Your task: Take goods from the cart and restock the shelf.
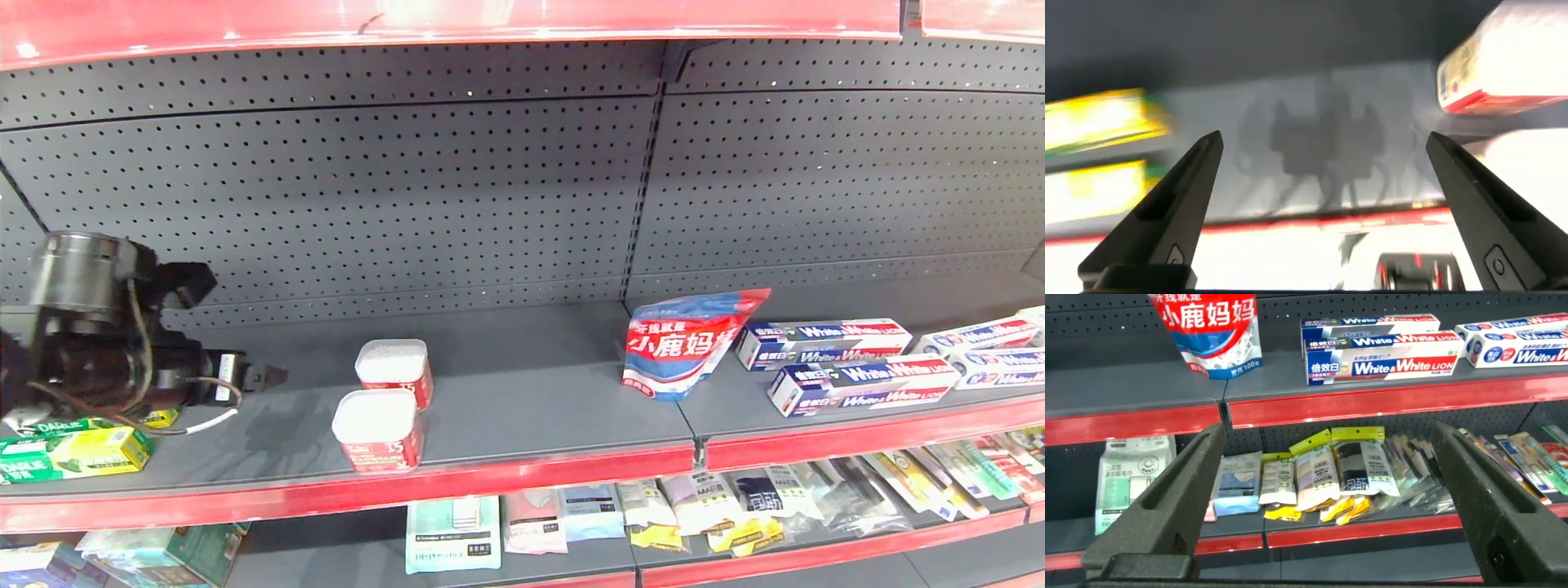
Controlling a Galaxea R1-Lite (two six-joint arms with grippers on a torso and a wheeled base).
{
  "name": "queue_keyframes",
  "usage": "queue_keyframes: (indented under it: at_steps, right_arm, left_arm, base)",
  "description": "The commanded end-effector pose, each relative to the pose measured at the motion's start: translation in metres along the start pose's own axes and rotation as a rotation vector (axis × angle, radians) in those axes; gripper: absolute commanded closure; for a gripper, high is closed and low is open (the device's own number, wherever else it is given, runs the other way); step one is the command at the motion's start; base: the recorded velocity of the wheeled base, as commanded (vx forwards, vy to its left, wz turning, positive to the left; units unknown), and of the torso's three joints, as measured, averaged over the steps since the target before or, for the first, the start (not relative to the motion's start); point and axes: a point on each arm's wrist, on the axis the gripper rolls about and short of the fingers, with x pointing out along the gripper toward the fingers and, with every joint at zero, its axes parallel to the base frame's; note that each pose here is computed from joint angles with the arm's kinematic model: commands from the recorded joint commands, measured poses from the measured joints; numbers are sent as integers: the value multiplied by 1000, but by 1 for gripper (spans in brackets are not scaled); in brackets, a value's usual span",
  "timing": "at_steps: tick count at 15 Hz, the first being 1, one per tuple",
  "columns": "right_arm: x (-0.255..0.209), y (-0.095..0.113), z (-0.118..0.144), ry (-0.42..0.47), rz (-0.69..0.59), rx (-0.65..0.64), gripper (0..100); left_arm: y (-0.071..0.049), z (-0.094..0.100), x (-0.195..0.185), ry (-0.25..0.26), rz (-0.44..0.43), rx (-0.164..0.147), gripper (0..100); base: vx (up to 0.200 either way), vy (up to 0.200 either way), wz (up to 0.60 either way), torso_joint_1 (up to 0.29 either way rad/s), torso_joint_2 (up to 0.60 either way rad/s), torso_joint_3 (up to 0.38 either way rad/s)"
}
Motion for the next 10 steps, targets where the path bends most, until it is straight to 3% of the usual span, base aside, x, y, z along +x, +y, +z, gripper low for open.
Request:
queue_keyframes:
  at_steps: [1,3,5,6,8,10]
  right_arm:
    - [0,0,0,0,0,0,0]
    - [0,0,0,0,0,0,0]
    - [0,0,0,1,0,0,0]
    - [0,0,0,1,0,0,0]
    - [0,0,0,0,2,0,0]
    - [0,0,0,0,0,0,0]
  left_arm:
    - [14,-35,-96,-223,82,-46,0]
    - [8,-90,-124,-257,85,-43,0]
    - [3,-125,-134,-283,80,-33,0]
    - [0,-144,-143,-332,81,-17,0]
    - [-3,-157,-160,-413,36,4,0]
    - [-6,-178,-177,-540,-24,38,0]
  base:
    - [0,0,0,0,0,0]
    - [0,0,0,0,0,0]
    - [0,0,0,0,0,0]
    - [0,0,0,0,0,0]
    - [0,0,0,0,0,0]
    - [0,0,0,0,0,0]
